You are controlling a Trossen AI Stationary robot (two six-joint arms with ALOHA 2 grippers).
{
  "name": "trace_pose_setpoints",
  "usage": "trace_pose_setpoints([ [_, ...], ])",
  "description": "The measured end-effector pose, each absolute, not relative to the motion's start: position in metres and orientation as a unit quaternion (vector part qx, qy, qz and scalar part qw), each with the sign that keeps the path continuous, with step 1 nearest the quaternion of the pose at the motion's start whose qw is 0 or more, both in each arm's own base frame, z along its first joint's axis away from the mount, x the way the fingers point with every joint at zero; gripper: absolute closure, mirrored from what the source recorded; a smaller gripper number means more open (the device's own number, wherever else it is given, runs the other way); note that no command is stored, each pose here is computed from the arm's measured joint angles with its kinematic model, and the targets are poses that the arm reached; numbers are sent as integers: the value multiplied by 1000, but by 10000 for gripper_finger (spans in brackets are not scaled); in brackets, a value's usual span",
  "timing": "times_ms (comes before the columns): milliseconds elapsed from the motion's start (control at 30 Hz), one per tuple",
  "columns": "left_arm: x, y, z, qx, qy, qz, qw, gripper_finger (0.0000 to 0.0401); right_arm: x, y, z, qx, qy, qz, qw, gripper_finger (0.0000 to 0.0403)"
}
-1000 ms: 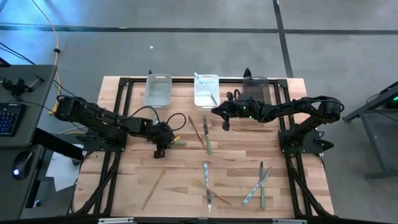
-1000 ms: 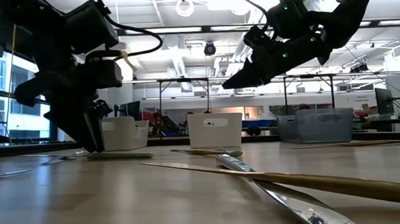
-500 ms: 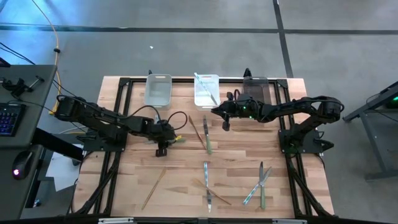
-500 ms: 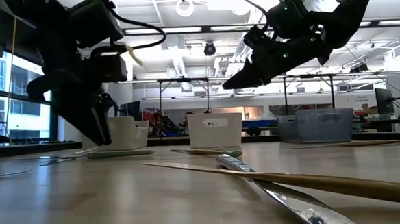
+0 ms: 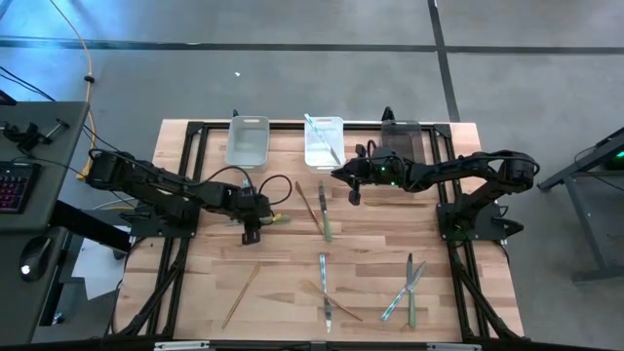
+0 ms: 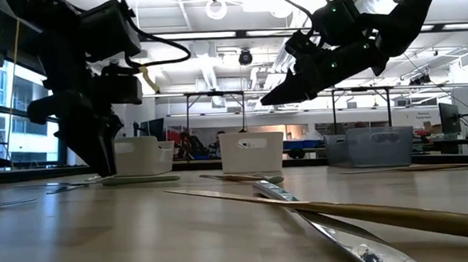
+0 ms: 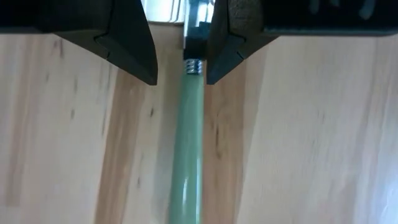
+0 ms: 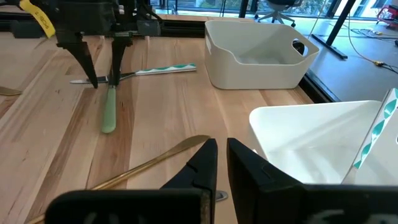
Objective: Sort silverware by color (type)
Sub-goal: Put the top left green table knife into the black bin
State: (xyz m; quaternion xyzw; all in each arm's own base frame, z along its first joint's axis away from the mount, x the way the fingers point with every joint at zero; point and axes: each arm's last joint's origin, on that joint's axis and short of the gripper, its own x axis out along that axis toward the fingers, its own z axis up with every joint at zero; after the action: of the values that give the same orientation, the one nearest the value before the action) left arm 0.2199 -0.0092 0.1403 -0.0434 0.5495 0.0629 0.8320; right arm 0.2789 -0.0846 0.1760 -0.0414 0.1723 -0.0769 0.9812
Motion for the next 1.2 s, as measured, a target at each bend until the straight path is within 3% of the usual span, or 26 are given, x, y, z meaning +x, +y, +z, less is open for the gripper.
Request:
trace_pose_setpoints([
  [400, 213, -2, 131, -40, 554, 77, 828, 278, 279, -85, 176, -41, 172, -77, 981, 382],
  [1000, 220, -4, 122, -9, 557, 39, 830, 378, 277, -84, 172, -37, 192, -75, 978, 382],
  [1200, 220, -4, 126, -13, 546, 29, 837, 380, 281, -71, 171, -42, 197, -50, 978, 380],
])
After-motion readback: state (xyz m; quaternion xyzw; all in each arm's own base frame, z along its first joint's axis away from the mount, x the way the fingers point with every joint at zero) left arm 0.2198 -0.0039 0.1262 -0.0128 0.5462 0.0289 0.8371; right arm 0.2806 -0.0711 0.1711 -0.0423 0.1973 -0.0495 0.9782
